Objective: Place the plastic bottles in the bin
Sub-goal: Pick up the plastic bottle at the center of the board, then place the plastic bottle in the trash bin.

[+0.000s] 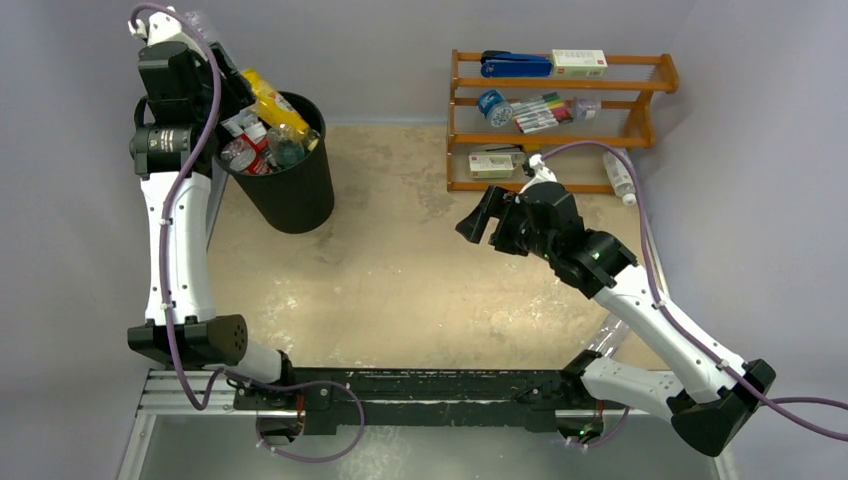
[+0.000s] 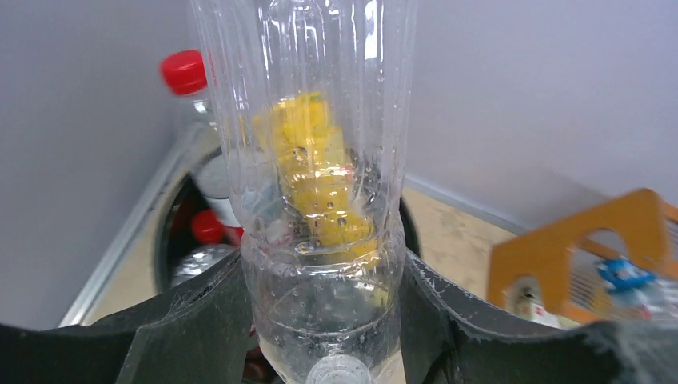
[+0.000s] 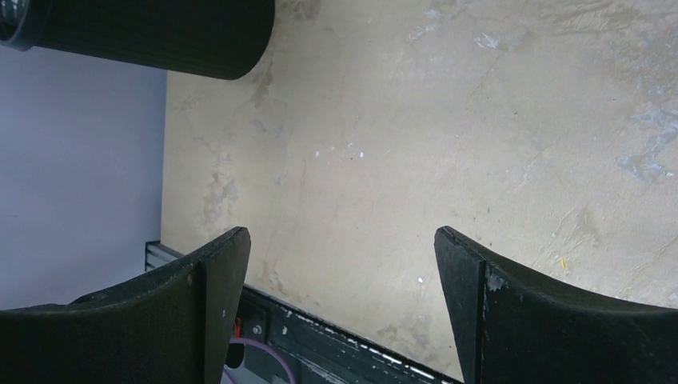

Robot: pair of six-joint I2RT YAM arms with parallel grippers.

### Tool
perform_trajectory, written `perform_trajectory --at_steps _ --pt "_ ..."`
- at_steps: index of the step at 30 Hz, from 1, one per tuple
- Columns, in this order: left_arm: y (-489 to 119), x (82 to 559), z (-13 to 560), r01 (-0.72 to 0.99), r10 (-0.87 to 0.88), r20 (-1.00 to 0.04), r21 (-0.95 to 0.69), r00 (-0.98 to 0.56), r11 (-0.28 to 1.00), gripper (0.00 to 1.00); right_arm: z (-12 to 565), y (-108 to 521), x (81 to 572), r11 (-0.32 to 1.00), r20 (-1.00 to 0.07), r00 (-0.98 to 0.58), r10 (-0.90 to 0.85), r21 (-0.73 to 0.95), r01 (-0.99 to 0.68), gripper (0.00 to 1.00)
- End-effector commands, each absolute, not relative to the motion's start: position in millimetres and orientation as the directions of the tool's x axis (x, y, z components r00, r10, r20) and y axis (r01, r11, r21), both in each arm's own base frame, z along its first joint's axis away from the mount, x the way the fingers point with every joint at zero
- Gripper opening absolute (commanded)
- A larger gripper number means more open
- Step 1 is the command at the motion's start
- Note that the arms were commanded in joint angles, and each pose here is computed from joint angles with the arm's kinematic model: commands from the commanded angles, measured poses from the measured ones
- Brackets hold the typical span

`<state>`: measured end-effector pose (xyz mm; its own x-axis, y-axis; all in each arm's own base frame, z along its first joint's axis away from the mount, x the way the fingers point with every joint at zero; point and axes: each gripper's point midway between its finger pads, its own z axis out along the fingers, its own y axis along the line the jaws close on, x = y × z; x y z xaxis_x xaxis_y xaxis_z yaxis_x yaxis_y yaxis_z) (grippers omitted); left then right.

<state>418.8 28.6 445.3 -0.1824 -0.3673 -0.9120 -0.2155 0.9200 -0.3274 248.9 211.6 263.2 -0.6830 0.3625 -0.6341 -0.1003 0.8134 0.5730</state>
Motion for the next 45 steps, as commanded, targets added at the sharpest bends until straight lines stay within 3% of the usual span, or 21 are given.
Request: perform_trajectory --at_steps 1,7,18,29,38,45 --pt "70 407 453 -0.376 -0.279 -0.956 -0.227 -0.091 0.898 0.49 269 218 249 0.785 -0.63 -0.677 0.379 0.606 -0.124 0.87" --pt "91 405 441 -0.462 -0.236 -0.972 -0.206 -0.008 0.863 0.49 260 224 252 0.777 -0.616 -0.691 0.379 0.617 -0.123 0.87" --pt "96 412 415 -0.442 -0.213 -0.963 -0.265 0.164 0.857 0.48 244 226 250 0.776 -0.597 -0.71 0.372 0.62 -0.114 0.87" --pt "89 433 412 -0.402 -0.218 -0.952 -0.29 0.215 0.868 0.48 231 229 248 0.783 -0.581 -0.734 0.35 0.613 -0.112 0.87" --pt "47 446 368 -0.395 -0.135 -0.976 -0.193 0.169 0.898 0.49 225 221 241 0.799 -0.578 -0.743 0.336 0.593 -0.1 0.87" --pt "52 432 334 -0.443 -0.129 -0.983 -0.176 0.134 0.879 0.49 219 218 234 0.795 -0.569 -0.748 0.342 0.599 -0.092 0.87"
